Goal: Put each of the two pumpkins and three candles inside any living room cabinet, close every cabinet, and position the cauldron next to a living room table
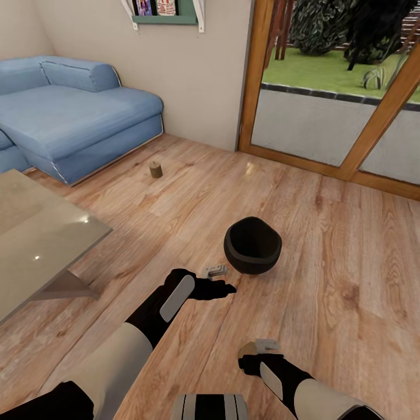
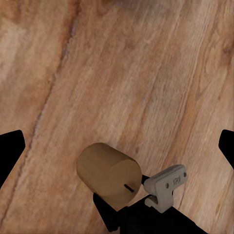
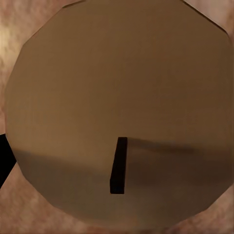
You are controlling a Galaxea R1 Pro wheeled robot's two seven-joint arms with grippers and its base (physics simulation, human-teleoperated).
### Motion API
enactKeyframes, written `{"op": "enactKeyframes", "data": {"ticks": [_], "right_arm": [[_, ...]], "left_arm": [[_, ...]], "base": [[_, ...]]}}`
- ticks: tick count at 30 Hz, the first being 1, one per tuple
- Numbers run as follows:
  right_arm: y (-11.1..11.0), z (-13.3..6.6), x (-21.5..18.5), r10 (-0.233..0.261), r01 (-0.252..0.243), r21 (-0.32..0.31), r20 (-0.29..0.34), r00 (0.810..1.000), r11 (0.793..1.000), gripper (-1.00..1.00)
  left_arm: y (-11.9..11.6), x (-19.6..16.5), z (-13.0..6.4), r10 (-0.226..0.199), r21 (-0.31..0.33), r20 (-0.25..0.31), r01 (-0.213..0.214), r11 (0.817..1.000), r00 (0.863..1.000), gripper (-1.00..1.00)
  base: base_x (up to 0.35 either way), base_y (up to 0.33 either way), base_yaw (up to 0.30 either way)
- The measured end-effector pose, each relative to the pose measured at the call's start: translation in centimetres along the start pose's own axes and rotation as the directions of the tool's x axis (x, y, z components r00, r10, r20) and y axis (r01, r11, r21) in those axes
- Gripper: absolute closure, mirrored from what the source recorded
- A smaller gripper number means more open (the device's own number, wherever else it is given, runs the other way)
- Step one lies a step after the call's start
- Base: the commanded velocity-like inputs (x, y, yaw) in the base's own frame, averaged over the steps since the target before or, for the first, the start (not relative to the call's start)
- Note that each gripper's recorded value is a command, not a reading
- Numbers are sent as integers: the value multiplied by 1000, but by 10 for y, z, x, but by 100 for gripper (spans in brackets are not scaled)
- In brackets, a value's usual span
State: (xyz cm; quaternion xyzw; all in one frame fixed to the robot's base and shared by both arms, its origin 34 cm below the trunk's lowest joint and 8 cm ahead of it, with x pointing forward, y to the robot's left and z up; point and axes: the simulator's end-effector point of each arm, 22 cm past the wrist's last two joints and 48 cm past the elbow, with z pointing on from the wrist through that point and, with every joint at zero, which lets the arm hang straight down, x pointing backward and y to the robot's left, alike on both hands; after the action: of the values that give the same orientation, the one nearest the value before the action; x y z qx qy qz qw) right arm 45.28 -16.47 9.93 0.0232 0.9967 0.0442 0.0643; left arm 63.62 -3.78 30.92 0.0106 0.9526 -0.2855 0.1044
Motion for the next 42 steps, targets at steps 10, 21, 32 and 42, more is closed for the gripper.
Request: {"op": "enactKeyframes", "data": {"ticks": [10, 21, 32, 42], "right_arm": [[0, 0, 0, -1, 1, 0, 0, 1000, 1000, 100], [1, -7, -9, -2, 2, -1, 21, 1000, 1000, 100], [3, -23, -28, -6, 6, -3, 66, 998, 1000, 100], [10, -40, -47, -10, 13, -26, 111, 994, 1000, 100]], "left_arm": [[0, 0, 0, 0, 0, 0, 0, 1000, 1000, -100], [-6, -6, -9, 11, 1, 16, -11, 1000, 1000, -100], [-20, -18, -29, 36, 1, 54, -37, 999, 998, -100], [-33, -30, -50, 62, -2, 92, -62, 998, 994, -100]], "base": [[0, 0, 0], [0, 0, 0], [0, 0, 0], [0, 0, -61]]}}
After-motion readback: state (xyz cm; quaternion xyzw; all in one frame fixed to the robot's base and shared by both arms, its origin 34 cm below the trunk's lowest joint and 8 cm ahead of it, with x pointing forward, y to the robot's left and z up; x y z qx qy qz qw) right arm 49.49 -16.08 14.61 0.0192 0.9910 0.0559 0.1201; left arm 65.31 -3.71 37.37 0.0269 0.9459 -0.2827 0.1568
